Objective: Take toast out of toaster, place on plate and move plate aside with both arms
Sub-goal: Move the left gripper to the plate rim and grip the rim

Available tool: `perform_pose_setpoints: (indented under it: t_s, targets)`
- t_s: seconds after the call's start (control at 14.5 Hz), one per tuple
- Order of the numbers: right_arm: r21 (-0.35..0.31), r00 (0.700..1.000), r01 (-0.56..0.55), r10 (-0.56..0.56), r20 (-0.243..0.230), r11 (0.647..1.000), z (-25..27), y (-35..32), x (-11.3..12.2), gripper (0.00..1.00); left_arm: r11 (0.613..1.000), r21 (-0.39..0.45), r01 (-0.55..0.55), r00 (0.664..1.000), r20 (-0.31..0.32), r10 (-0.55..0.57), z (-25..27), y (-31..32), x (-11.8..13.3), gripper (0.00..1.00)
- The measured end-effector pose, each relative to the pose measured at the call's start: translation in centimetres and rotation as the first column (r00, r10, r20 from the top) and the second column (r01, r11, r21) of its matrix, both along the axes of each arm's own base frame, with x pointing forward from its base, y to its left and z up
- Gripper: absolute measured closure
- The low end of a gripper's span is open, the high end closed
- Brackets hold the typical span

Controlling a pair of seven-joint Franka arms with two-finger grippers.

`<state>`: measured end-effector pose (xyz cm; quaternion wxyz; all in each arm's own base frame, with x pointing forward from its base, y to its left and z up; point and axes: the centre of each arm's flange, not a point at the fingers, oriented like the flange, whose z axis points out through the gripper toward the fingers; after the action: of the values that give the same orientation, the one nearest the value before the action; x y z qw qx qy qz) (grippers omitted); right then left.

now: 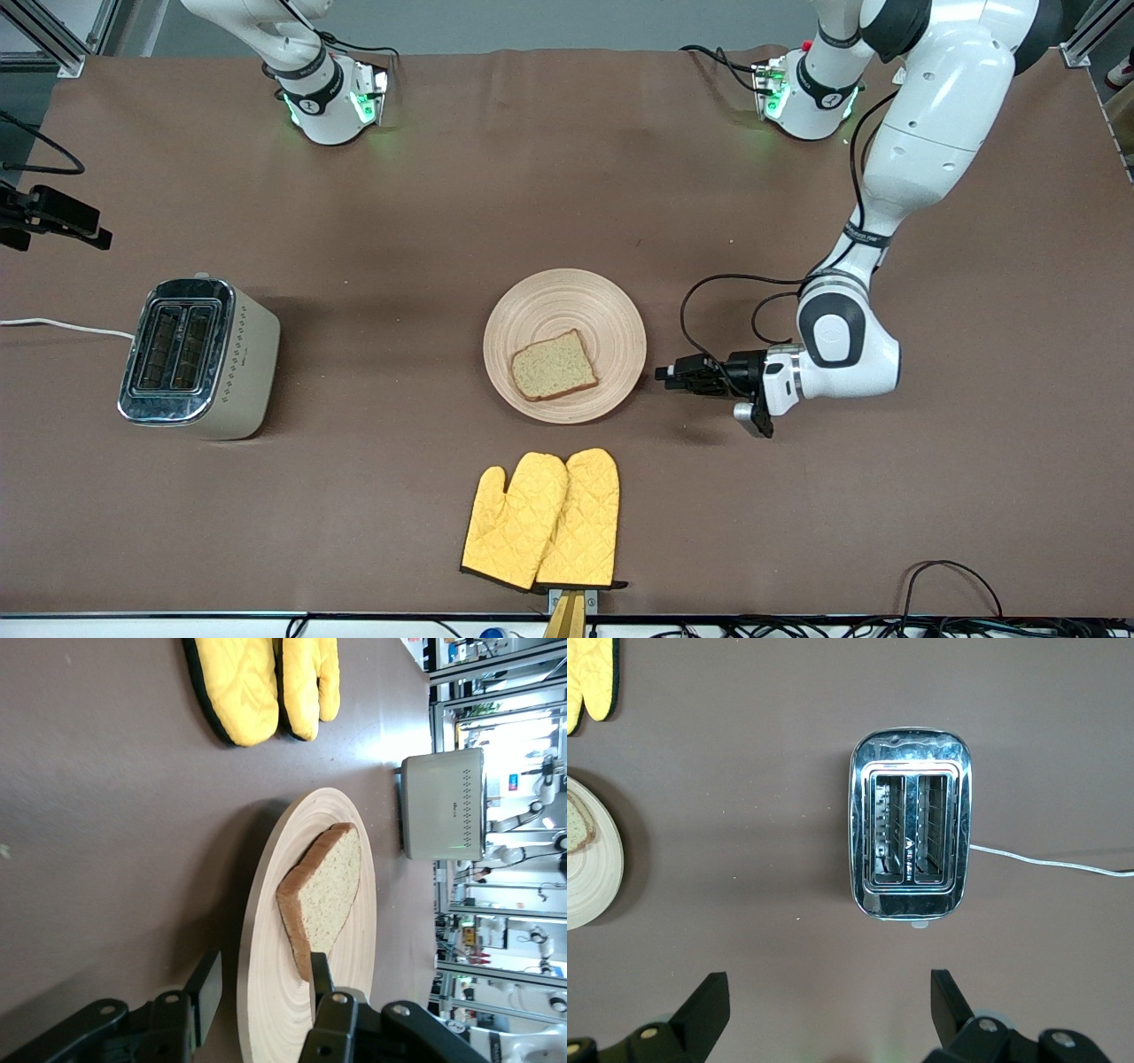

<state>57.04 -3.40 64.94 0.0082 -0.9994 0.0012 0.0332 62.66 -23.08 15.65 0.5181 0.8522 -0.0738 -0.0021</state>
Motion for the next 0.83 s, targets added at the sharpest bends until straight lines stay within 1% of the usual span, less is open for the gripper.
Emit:
perform_pose_setpoints:
  t_s: [0.28, 0.48, 0.55, 0.69, 0.83]
  targets:
    - [-0.001, 1.0, -0.011, 0.011, -0.009, 1.0, -0.3, 0.3, 0.0, 0.0, 1.0, 0.001, 0.004, 1.0, -0.023, -0.004, -1.0, -0.4, -0.8, 0.56]
    - [-0.002, 1.0, -0.006, 0.006, -0.015, 1.0, -0.6, -0.1, 0.0, 0.0, 1.0, 0.011, 0.011, 0.998, -0.056, -0.011, -2.5, -0.2, -2.3, 0.58]
    - [-0.003, 1.0, -0.003, 0.003, -0.013, 1.0, -0.6, -0.3, 0.0, 0.0, 1.0, 0.013, 0.016, 0.998, -0.064, -0.016, -2.9, -0.1, -2.8, 0.59]
    - [-0.006, 1.0, -0.001, 0.001, 0.01, 1.0, -0.4, -0.5, 0.3, 0.0, 1.0, 0.012, 0.028, 0.997, -0.072, -0.027, -3.4, -0.4, -3.5, 0.59]
    - [-0.015, 1.0, 0.001, 0.0, 0.021, 1.0, -0.4, -0.7, 0.5, 0.0, 0.999, 0.006, 0.033, 0.997, -0.077, -0.032, -3.5, -1.1, -3.9, 0.59]
